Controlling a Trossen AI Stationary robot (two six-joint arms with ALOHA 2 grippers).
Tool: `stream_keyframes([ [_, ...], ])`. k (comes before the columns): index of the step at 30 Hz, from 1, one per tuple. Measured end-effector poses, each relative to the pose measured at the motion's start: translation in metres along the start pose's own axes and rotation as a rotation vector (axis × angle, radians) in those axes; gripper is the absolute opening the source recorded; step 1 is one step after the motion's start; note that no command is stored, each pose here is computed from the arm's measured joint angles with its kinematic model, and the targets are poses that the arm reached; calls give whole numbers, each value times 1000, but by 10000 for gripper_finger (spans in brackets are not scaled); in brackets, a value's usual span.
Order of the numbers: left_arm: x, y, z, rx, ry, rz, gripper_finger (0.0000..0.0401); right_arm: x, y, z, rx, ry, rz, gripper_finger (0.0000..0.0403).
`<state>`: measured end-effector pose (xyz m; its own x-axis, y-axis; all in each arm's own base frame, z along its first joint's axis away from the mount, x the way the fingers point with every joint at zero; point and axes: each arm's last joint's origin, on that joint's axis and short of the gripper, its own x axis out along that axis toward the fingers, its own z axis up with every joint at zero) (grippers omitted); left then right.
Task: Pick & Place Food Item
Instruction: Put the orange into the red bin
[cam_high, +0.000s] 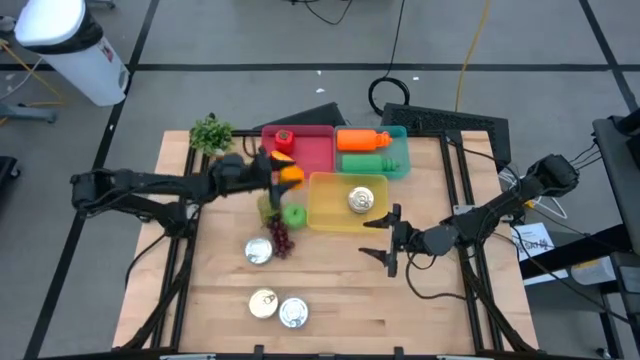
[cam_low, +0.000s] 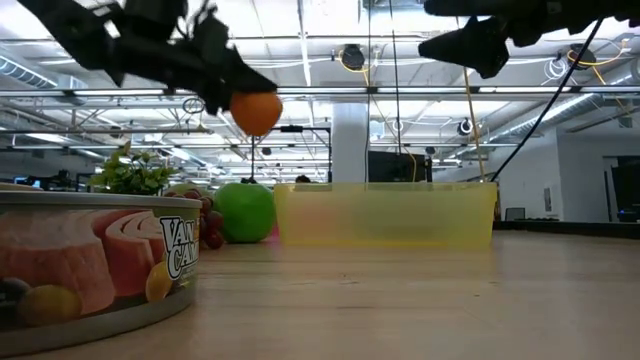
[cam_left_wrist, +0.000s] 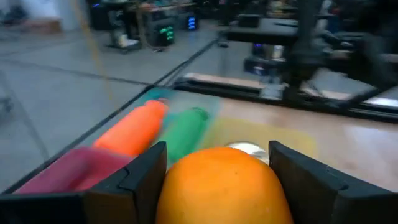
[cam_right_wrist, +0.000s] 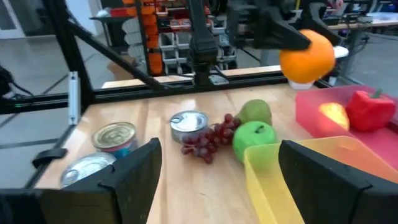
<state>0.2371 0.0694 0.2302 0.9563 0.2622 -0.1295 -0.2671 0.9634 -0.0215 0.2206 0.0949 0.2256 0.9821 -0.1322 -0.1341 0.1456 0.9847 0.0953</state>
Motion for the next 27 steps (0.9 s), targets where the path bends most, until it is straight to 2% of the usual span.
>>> stream_keyframes([
  [5, 24, 37, -7, -35, -29, 84, 249, 5, -8, -5, -25, 44, -45, 309],
  [13, 72, 81, -29, -105, 21, 135, 249, 13, -22, -5, -73, 61, -112, 309],
  [22, 117, 99, -34, -207, 40, 189, 263, 21, -44, -2, -163, 68, -205, 309],
  [27, 128, 106, -29, -263, 86, 300, 256, 24, -50, -2, -190, 78, -232, 309],
])
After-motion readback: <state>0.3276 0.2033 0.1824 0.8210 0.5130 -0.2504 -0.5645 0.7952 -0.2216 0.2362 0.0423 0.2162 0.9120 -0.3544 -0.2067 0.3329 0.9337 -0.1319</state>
